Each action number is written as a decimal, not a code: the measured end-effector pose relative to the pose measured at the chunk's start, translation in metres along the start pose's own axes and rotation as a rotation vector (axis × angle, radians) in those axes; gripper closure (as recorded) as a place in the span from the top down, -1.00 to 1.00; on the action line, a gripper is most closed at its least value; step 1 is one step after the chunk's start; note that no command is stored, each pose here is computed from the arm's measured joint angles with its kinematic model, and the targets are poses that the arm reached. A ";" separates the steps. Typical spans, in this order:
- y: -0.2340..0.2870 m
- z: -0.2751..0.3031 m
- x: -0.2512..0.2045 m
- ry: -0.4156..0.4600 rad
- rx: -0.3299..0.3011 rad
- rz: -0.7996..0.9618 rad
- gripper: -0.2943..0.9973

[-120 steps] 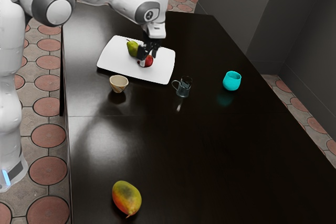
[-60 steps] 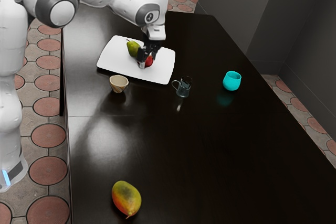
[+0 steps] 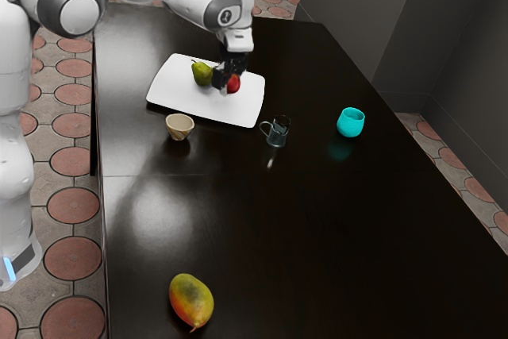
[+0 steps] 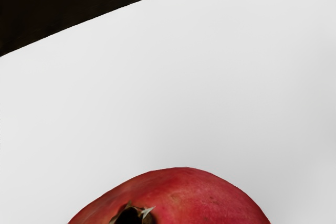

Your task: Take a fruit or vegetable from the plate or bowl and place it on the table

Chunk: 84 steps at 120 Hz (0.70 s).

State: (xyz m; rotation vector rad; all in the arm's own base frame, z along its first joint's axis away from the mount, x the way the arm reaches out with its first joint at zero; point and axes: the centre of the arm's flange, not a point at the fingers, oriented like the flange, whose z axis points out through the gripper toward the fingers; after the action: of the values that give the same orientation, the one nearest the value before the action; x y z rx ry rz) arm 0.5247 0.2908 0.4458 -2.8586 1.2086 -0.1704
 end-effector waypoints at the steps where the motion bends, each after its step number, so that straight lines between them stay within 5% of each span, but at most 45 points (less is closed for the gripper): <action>1: 0.002 -0.003 0.002 0.003 0.003 0.005 0.03; 25: 0.061 -0.048 0.041 0.048 0.030 0.104 0.03; 46: 0.111 -0.046 0.129 0.051 0.003 0.286 0.03; 77: 0.126 -0.045 0.141 0.026 -0.008 0.321 0.03; 84: 0.128 -0.045 0.143 0.023 -0.009 0.327 0.17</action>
State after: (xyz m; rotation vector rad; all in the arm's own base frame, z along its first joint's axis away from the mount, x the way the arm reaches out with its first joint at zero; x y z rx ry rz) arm 0.5273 0.0998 0.4935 -2.6221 1.6588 -0.1871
